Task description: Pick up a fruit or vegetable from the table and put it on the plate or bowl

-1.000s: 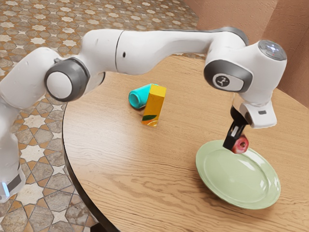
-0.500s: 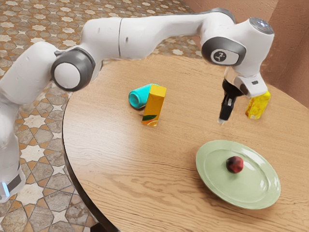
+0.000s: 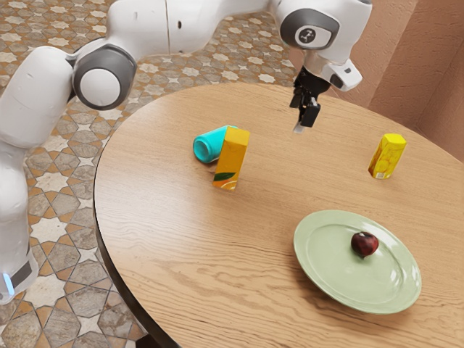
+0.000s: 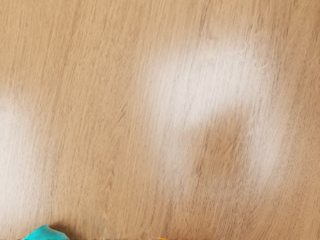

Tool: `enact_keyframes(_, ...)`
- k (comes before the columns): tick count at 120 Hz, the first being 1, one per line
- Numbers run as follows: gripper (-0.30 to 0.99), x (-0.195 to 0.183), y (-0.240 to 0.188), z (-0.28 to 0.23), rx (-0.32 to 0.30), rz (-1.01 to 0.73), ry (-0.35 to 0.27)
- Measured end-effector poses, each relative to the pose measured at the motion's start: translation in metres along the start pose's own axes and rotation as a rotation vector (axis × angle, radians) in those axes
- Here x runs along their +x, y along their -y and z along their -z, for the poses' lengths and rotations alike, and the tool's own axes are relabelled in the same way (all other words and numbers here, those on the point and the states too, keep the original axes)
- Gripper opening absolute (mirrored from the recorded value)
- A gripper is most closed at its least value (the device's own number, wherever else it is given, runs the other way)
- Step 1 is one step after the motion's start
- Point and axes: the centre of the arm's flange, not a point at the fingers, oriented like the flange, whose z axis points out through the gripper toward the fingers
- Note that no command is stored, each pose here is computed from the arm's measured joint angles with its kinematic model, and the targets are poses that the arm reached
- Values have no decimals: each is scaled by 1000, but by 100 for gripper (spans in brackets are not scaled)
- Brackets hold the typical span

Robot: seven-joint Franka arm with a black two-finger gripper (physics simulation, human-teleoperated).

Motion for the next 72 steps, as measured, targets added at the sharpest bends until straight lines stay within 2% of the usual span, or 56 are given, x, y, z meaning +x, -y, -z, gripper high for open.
enact_keyframes(72,69,-1,0,-1,-4,51,6)
